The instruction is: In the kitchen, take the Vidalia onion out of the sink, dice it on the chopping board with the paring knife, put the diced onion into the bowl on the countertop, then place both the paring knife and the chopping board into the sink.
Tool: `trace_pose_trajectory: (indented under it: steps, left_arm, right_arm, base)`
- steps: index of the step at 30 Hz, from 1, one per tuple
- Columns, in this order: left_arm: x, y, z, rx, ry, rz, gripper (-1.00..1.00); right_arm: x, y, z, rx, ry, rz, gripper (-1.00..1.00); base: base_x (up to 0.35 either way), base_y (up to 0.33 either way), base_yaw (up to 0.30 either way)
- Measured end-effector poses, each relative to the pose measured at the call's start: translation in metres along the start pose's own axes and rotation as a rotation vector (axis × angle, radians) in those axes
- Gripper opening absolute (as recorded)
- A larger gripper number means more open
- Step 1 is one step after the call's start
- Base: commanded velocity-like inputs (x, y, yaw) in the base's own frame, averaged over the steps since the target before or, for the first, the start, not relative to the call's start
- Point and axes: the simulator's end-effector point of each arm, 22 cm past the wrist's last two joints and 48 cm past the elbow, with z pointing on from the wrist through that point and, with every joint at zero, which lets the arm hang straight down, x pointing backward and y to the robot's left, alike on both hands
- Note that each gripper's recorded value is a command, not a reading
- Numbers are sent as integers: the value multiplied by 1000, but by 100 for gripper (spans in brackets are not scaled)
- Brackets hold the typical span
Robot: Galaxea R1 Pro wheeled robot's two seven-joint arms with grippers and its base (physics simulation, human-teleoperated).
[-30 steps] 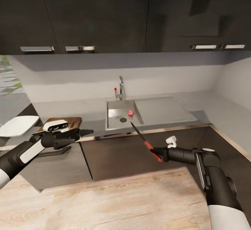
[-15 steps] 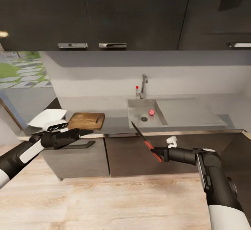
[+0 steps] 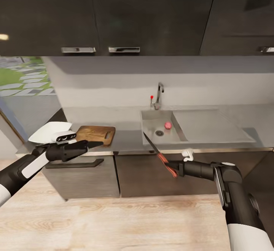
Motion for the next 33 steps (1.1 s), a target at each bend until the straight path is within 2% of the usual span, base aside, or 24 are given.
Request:
trace_pose_trajectory:
  steps: [13, 21, 26, 33]
  left_arm:
    - [0, 2, 1, -7, 1, -2, 100]
    - [-2, -2, 2, -3, 1, 6, 100]
    - [-3, -2, 2, -4, 1, 6, 100]
    - [-3, -2, 2, -5, 1, 5, 100]
  right_arm:
    - [5, -3, 1, -1, 9, 18, -100]
    - [3, -2, 0, 0, 6, 16, -100]
    - [3, -3, -2, 3, 6, 47, -100]
    - [-3, -13, -15, 23, -36, 81, -100]
  base:
    - [252, 64, -17]
    - [56, 0, -160]
    - [1, -234, -12]
    - [0, -326, -1]
